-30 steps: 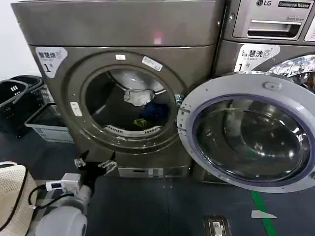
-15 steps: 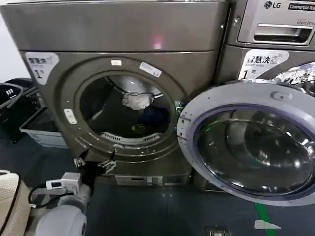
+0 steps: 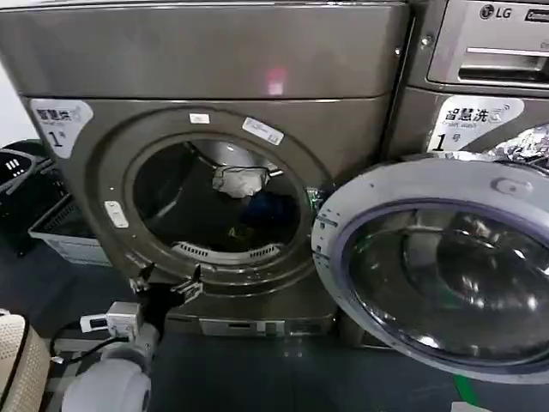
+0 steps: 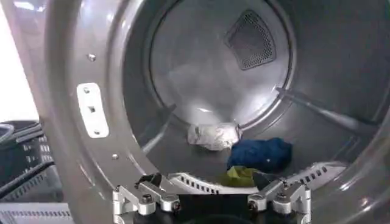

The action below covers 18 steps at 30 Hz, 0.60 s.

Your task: Grasp the clothes from the dryer.

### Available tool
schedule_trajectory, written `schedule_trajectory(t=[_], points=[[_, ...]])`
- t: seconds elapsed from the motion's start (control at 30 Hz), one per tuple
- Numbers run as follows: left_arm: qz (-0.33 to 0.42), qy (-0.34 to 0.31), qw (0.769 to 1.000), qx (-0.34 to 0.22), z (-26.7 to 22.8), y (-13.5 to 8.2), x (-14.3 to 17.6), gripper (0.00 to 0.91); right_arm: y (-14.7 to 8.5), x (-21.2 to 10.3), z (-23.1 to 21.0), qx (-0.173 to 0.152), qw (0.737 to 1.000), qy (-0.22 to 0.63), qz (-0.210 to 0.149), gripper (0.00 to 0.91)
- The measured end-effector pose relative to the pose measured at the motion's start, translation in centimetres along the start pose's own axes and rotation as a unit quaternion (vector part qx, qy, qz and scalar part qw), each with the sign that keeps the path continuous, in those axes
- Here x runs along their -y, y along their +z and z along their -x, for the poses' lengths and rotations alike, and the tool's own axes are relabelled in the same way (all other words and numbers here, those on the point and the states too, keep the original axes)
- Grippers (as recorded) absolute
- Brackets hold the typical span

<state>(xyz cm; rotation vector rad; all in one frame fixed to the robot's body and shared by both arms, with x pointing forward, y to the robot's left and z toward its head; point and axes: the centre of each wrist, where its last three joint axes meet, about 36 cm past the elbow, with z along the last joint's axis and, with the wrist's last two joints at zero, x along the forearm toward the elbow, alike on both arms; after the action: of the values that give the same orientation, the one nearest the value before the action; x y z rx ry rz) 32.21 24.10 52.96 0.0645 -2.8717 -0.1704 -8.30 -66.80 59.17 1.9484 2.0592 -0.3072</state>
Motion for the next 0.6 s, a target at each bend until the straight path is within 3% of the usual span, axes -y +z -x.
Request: schedule_trajectory(t=[0.6], points=[[0.003,0.000,1.000,0.003,0.27,-0.15,0.03,0.907,0.01,-0.51,0.23,-0.001,1.000,-0.004,0.003,0.907]])
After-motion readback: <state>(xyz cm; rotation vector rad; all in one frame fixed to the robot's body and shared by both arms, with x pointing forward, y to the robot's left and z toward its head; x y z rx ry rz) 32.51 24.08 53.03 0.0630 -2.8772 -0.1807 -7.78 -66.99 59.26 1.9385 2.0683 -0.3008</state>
